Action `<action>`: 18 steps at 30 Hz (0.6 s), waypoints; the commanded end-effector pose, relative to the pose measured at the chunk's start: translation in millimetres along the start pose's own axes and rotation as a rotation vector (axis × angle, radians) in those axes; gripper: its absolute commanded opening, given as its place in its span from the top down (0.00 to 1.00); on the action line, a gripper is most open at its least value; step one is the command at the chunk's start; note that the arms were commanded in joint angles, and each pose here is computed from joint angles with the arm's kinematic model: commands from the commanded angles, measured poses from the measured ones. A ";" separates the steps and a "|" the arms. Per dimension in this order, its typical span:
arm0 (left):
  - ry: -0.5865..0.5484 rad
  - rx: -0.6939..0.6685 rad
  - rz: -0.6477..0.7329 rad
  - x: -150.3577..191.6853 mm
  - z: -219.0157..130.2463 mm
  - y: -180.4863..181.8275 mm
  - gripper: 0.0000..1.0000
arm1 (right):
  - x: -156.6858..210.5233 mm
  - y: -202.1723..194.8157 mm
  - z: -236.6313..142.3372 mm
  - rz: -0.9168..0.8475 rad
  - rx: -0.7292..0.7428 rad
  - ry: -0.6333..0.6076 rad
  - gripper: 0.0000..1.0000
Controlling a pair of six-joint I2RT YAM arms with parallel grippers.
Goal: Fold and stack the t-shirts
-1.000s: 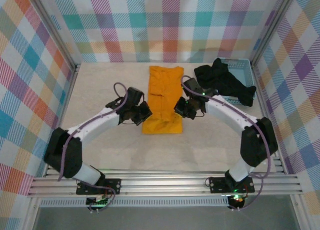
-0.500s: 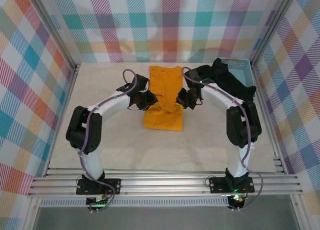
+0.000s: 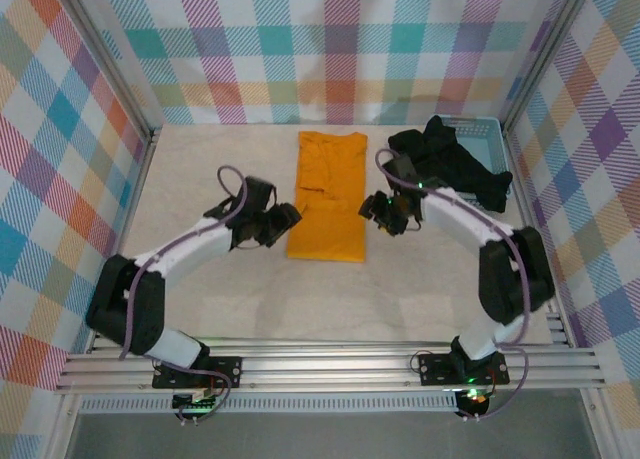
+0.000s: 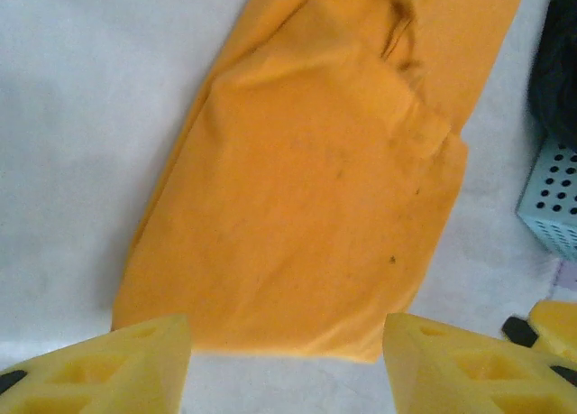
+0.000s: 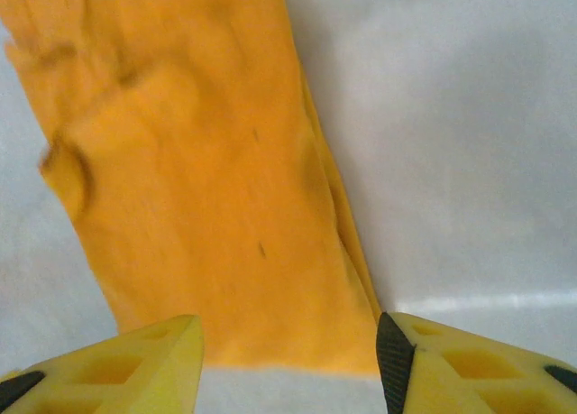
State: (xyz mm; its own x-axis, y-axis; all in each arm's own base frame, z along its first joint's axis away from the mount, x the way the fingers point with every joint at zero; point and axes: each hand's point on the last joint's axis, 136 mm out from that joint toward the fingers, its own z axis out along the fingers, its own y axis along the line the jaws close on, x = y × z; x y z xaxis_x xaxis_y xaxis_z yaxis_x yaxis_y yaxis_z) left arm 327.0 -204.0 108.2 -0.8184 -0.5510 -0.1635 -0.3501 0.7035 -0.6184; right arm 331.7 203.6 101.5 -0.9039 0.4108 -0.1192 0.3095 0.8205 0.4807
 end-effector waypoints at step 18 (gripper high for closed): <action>0.100 -0.008 -0.196 35.9 70.6 32.5 0.63 | 66.4 -22.5 68.1 0.160 -0.045 0.145 0.56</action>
State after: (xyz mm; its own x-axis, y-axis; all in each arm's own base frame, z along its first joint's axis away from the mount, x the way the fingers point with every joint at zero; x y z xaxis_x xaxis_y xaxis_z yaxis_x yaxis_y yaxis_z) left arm 303.6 -219.3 26.3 -0.7629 -0.6442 0.0545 -0.5468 0.5979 -0.5861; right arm 273.6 232.0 23.6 -0.8868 0.4554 0.0792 0.4320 0.7556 0.4924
